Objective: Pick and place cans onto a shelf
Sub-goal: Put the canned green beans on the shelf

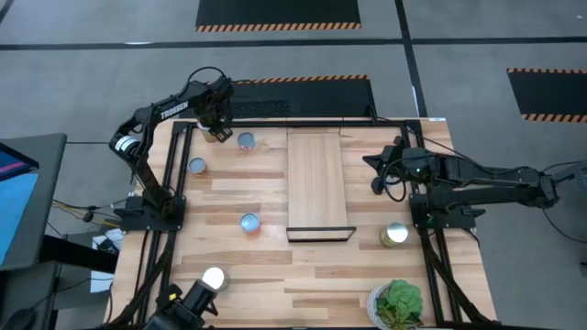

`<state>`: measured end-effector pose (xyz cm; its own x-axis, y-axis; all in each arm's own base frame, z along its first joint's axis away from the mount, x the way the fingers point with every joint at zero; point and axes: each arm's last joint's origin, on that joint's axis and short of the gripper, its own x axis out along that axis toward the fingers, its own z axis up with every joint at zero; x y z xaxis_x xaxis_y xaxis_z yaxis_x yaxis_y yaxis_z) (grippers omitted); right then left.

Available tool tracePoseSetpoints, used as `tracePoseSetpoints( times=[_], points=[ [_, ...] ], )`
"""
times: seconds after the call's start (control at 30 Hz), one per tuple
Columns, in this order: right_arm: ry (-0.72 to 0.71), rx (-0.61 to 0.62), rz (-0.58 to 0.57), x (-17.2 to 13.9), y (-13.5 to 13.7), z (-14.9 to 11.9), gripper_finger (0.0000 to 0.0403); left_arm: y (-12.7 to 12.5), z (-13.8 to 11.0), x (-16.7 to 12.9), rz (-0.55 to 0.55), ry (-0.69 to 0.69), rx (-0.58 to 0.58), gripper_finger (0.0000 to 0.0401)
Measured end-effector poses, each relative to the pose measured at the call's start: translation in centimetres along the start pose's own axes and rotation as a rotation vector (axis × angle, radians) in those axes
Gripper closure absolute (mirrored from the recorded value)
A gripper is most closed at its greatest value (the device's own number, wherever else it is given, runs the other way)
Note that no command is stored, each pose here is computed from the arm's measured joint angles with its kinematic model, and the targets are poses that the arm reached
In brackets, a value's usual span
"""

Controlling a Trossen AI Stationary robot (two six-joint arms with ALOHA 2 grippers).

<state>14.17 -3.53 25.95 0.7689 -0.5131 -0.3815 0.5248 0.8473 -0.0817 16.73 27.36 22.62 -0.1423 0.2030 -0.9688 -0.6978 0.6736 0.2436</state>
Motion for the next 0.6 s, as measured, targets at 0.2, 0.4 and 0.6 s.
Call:
tracePoseSetpoints(
  times=[0.2, 0.4, 0.6],
  points=[
    [0.0, 0.0, 0.0, 0.0, 0.0, 0.0, 0.0375, -0.3, -0.3, -0.1, -0.005, 0.037, 0.043, 0.0338],
    [0.001, -0.001, 0.0, 0.0, 0.0, 0.0, 0.0375, -0.5, -0.7, -0.6, -0.02, 0.084, 0.059, 0.0398],
    [0.002, -0.001, -0.001, 0.0, 0.0, 0.0, 0.0375, -1.6, -0.4, -3.9, -0.051, 0.128, 0.112, 0.0401]
  ],
)
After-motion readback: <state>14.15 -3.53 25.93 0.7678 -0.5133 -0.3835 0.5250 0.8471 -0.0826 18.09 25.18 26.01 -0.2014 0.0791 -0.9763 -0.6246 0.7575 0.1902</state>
